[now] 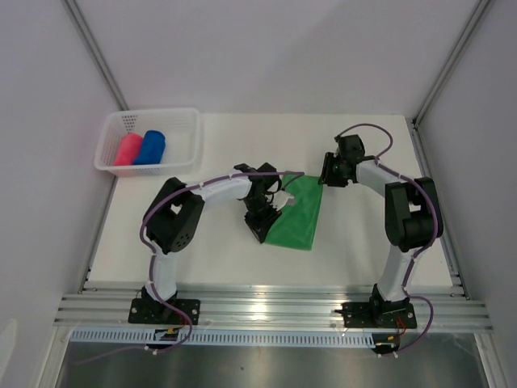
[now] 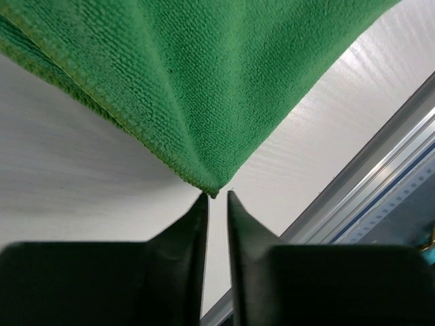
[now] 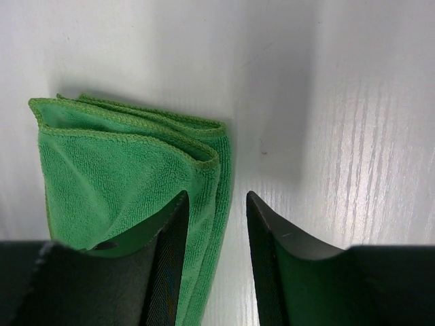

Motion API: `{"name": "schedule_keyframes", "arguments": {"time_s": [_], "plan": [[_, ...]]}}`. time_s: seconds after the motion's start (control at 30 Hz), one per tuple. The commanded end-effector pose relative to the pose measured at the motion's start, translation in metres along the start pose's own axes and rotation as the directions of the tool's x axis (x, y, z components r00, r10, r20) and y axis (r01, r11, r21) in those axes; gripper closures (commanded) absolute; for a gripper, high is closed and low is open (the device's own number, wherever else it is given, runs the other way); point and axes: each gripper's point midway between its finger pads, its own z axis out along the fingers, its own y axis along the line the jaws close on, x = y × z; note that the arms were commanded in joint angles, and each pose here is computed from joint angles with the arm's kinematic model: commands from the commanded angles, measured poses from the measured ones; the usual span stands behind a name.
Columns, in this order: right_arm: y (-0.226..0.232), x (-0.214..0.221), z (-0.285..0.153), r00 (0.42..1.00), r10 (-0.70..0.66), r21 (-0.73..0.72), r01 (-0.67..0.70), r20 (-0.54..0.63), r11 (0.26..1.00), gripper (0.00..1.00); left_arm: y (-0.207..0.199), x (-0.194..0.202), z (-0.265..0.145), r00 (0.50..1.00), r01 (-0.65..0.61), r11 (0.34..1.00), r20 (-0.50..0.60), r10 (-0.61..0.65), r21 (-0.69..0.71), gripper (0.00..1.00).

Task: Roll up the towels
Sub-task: Fold the towel

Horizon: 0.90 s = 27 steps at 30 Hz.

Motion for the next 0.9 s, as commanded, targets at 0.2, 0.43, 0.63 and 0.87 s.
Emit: {"name": "schedule_keyframes", "arguments": {"time_s": [0.2, 0.43, 0.63, 0.87], "plan": [[0.012, 0.012, -0.063, 0.999, -0.028, 0.014, 0.028, 0.044, 1.0, 0.58, -0.013, -0.014, -0.028, 0.998, -0.039, 0.999, 0.053, 0.039, 0.0, 0.64], [0.041, 0.097, -0.088, 0.999, -0.011, -0.091, 0.006, -0.053, 0.996, 0.6, 0.023, -0.057, -0.094, 0.965, -0.026, 0.993, 0.256, 0.056, -0.118, 0.52], [0.059, 0.143, -0.094, 0.992, -0.012, -0.169, -0.009, -0.123, 0.986, 0.6, 0.054, -0.147, -0.128, 0.939, 0.011, 0.98, 0.339, 0.059, -0.2, 0.51], [0.058, 0.192, -0.085, 0.97, 0.012, -0.129, -0.044, -0.243, 0.991, 0.6, 0.07, -0.13, -0.108, 0.942, 0.066, 0.98, 0.335, 0.0, -0.186, 0.49]]}}
